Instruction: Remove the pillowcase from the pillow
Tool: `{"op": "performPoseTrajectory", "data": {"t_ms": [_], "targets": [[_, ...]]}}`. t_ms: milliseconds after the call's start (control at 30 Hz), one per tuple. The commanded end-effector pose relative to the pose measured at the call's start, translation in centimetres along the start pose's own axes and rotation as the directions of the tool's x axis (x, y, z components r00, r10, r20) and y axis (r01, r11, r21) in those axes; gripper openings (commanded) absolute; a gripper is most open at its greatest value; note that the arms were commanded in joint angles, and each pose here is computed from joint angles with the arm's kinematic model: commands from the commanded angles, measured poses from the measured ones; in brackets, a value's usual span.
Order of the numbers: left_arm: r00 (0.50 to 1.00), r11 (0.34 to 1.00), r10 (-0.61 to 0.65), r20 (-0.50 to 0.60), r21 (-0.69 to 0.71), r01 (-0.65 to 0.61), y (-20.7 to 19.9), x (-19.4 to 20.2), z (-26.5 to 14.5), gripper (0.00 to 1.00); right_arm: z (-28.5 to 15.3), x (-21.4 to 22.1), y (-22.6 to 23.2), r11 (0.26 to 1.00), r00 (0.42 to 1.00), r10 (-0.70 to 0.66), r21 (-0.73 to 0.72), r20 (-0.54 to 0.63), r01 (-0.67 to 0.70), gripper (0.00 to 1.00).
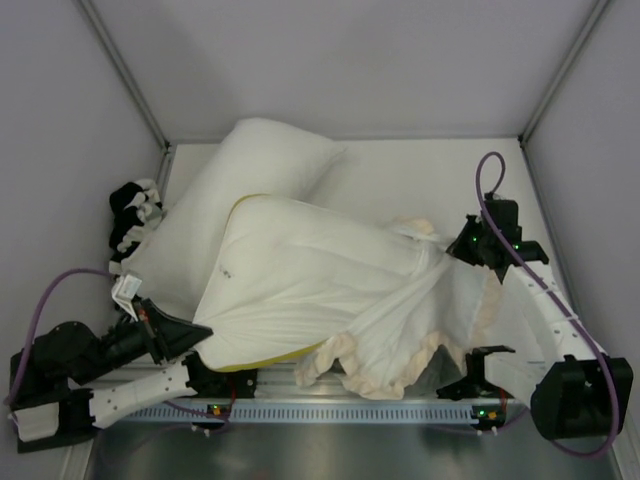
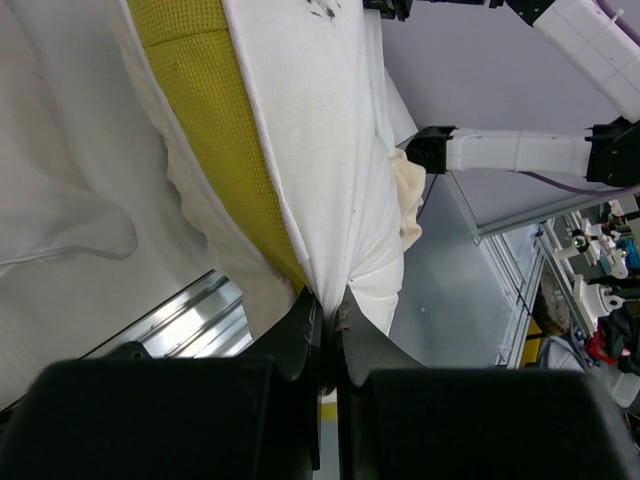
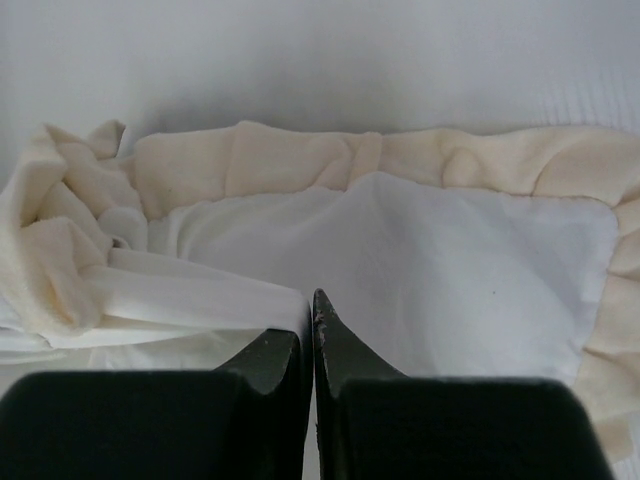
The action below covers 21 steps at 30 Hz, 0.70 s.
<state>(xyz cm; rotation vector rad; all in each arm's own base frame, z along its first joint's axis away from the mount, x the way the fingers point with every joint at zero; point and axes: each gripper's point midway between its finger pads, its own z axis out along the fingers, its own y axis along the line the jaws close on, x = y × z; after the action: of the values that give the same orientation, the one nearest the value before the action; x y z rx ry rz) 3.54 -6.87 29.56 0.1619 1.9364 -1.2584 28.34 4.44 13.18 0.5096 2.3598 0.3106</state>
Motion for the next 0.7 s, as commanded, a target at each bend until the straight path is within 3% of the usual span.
{"op": "performPoseTrajectory", "data": {"t_ms": [0, 667], "targets": [[0.984, 0.991, -0.058, 0.168, 0.128, 0.036, -2.2, -4.0, -5.2, 0.0, 0.0, -5.2, -6.1, 0.967, 0.976, 0.019, 0.246, 0.215, -0.073, 0.0], [0.945, 0.993, -0.106, 0.31, 0.074, 0.087, 0.3, -5.3, -13.7, 0.0, 0.1, -5.4, -6.7, 0.968, 0.974, 0.05, 0.23, 0.222, -0.102, 0.0]]}}
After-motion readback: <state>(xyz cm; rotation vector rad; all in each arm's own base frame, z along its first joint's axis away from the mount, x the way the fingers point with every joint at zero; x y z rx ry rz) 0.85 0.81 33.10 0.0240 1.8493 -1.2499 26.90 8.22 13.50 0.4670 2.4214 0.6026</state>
